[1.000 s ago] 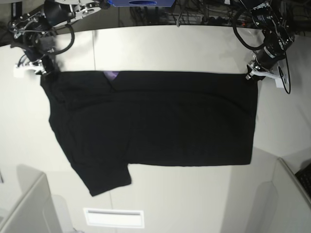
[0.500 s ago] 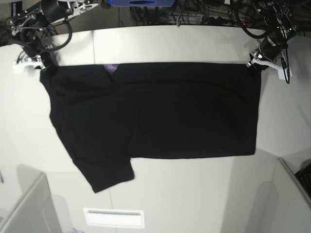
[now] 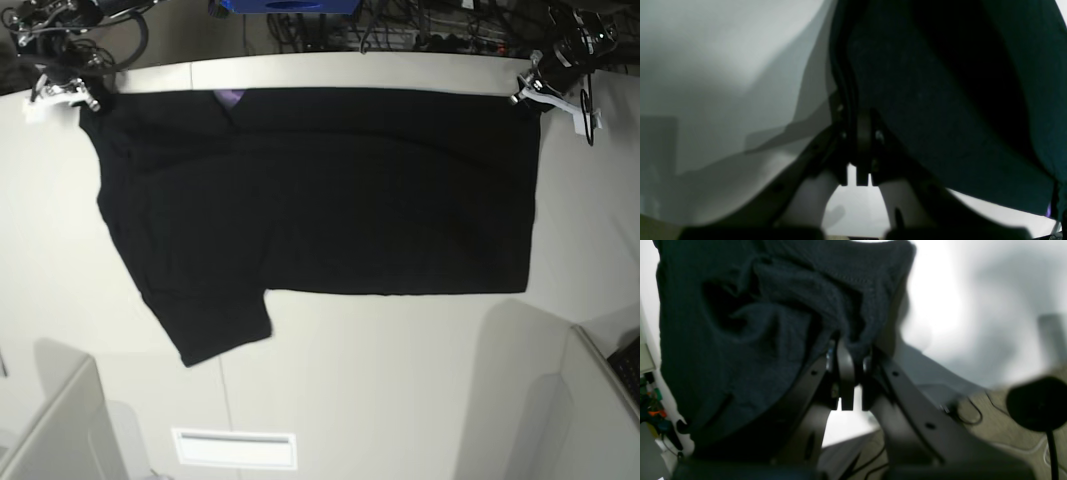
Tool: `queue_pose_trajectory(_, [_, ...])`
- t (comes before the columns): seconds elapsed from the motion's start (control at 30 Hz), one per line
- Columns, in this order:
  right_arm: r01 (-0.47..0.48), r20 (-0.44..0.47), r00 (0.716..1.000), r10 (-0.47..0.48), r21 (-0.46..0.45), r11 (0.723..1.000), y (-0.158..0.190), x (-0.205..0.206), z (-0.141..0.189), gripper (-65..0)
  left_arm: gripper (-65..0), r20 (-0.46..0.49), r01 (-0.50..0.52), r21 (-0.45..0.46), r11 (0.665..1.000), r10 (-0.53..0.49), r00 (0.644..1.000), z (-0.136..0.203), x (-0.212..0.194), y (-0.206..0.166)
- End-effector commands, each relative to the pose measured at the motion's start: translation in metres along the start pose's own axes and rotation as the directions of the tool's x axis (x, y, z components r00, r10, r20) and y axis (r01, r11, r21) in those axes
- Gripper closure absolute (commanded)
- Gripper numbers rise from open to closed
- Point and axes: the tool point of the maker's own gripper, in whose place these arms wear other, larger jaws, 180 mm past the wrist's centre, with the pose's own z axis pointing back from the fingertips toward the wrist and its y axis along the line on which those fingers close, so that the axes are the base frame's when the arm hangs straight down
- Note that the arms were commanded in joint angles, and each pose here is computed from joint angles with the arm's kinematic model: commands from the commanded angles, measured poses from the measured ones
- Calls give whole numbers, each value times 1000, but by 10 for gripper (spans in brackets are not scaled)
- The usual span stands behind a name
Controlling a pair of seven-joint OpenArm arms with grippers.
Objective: Fold the T-shirt properly
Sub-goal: 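Pull the shirt edge further toward the robot with both grippers, then release the edge and move the right gripper to the sleeve side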
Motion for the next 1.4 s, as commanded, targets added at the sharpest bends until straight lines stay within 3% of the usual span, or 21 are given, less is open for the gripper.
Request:
queue_pose_trajectory(0.0, [-27,45,999,27,-1,1000,2,15,7,0,0,24,20,2,1000,-20,1000,7,8,2])
queue_pose_trajectory(0.67, [-26,29,999,26,-24,999,-6,7,12,0,0,-12,14,30,999,-13,1000,14,-7,12])
queue_pose_trajectory(0.83, [-26,-19,999,25,-23,999,-6,-1,12,0,0,-13,12,32,999,-12,1000,14,-7,12])
queue_pose_trajectory(0.87, [-26,-19,999,25,-23,999,-6,-1,12,-26,0,-13,12,32,999,-12,1000,14,-7,12])
queue_pose_trajectory(0.9, [-26,-19,999,25,-23,999,-6,-1,12,-104,0,-13,12,32,999,-12,1000,14,-7,12])
queue_pose_trajectory(0.93, [-25,-17,1000,24,-22,999,-6,-1,12,-189,-61,-13,12,32,999,-12,1000,14,-7,12])
queue_pose_trajectory(0.97, [-23,-16,1000,23,-23,999,-6,-1,12,-264,-161,-12,12,33,999,-11,1000,14,-7,13])
queue_pose_trajectory(1.0, [-16,-10,1000,16,-27,1000,-9,-1,14,-314,-244,-12,12,33,999,-11,1000,14,-7,13])
queue_pose_trajectory(1.03, [4,7,1000,-4,-37,999,-14,0,18,-341,-347,-12,12,33,999,-11,1000,14,-7,13])
queue_pose_trajectory(1.13, [43,44,998,-41,-56,998,-24,3,26,-336,-541,10,1,53,999,-1,1000,19,-2,20])
queue_pose_trajectory(1.23, [58,68,996,-53,-72,996,-31,7,33,-335,-630,54,-20,86,996,15,998,29,10,33])
queue_pose_trajectory(1.37, [32,113,993,-22,-86,996,-32,30,41,-335,-632,111,-46,137,990,30,993,45,23,52])
